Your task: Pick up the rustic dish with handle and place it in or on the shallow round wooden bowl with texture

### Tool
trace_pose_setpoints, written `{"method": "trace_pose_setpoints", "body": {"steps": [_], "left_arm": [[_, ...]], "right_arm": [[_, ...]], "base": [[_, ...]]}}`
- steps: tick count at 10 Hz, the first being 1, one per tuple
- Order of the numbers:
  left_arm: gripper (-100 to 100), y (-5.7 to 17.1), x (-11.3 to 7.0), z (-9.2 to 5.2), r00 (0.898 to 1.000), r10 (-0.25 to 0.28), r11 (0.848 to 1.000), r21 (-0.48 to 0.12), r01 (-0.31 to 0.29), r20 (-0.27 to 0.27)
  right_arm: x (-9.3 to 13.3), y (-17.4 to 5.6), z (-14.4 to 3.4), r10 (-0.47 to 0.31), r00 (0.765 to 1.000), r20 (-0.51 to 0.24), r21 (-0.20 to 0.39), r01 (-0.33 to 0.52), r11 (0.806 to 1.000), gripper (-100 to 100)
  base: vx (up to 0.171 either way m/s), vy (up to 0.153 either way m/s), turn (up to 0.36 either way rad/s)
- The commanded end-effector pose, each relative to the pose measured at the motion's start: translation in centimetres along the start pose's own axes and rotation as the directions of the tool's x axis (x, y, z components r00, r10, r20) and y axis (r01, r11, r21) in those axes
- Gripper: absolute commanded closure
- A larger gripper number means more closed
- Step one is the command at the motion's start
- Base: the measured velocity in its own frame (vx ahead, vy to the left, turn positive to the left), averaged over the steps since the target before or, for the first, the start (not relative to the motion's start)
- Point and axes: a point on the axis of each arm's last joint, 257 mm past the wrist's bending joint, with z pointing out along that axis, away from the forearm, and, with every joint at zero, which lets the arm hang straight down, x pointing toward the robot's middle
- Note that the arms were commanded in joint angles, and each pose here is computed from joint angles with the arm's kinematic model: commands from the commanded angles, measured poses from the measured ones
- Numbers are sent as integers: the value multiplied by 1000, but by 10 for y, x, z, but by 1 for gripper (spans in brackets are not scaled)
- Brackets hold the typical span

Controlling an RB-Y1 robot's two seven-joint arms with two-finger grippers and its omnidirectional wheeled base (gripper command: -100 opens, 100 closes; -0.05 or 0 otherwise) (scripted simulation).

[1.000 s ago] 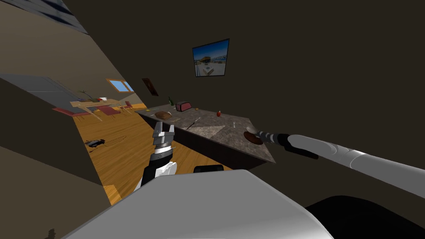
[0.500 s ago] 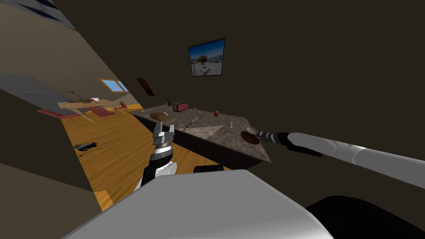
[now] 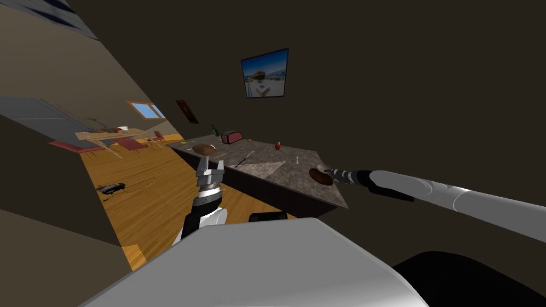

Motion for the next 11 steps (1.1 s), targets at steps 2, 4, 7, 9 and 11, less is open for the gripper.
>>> {"method": "trace_pose_setpoints", "body": {"steps": [2, 4, 7, 9, 11], "left_arm": [[0, 0, 0, 0, 1000, 0, 1000, 0, 0, 0], [0, 0, 0, 0, 1000, 0, 1000, 0, 0, 0], [0, 0, 0, 0, 1000, 0, 1000, 0, 0, 0], [0, 0, 0, 0, 1000, 0, 1000, 0, 0, 0], [0, 0, 0, 0, 1000, 0, 1000, 0, 0, 0]], "right_arm": [[8, -17, -4, -7, 1000, 7, 6, 7, 1000, -100], [16, -33, -9, -14, 1000, 15, 12, 14, 1000, -100], [25, -56, -15, -24, 999, 25, 19, 24, 1000, -100], [22, -54, -13, -22, 999, 24, 18, 21, 1000, 0], [22, -54, -13, -22, 999, 24, 18, 21, 1000, 0]], "base": [[-7, -8, -45], [-19, -20, -63], [-17, -12, -50], [0, 0, 0], [0, 0, 0]]}}
